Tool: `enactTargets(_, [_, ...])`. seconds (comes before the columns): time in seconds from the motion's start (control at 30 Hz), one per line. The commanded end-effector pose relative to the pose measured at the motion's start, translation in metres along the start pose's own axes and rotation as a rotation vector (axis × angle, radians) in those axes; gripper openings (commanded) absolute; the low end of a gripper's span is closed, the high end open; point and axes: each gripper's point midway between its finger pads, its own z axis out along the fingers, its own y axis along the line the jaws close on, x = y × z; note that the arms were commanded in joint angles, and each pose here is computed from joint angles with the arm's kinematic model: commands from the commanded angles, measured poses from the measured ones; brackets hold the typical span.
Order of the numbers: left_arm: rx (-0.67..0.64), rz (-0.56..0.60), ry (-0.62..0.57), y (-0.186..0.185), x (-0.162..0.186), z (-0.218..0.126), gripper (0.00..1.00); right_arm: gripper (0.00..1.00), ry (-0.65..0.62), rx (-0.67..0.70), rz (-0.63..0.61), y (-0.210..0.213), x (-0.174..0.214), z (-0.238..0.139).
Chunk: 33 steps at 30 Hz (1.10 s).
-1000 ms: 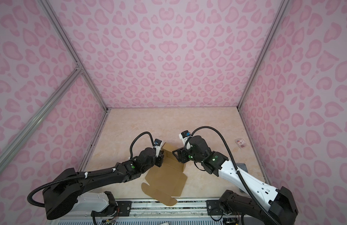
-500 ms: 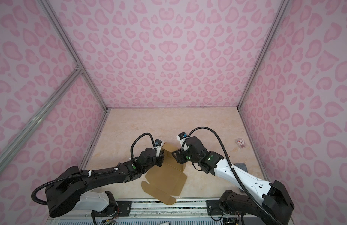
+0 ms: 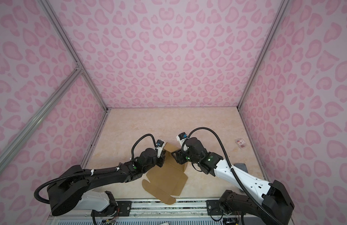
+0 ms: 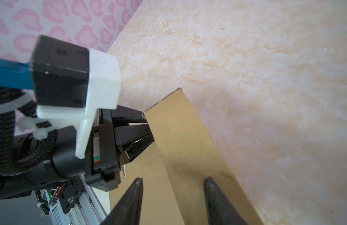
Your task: Fold the paper box
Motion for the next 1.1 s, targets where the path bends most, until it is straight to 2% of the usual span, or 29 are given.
enactTargets(0.0, [0.078,0.022,-0.005,-0.013,-0.001,0.001,0.12,0.53,0.055,0.028,0.02,-0.007,0.015,0.002])
enactTargets(0.73, [0.044,0.061,0.08,-0.009,0.017,0.027,0.16,0.52,0.065,0.039,0.033,-0.009,0.018,0.004])
enactTargets(0.87, [0.06,0.068,0.082,-0.012,0.018,0.028,0.13,0.52,0.062,0.042,0.032,-0.01,0.018,0.002])
enactTargets(0.93, [0.076,0.073,0.083,-0.015,0.018,0.028,0.03,0.52,0.06,0.042,0.032,-0.01,0.018,0.002])
enactTargets(1.07, [0.089,0.074,0.084,-0.017,0.018,0.028,0.03,0.52,0.059,0.04,0.034,-0.01,0.018,0.001])
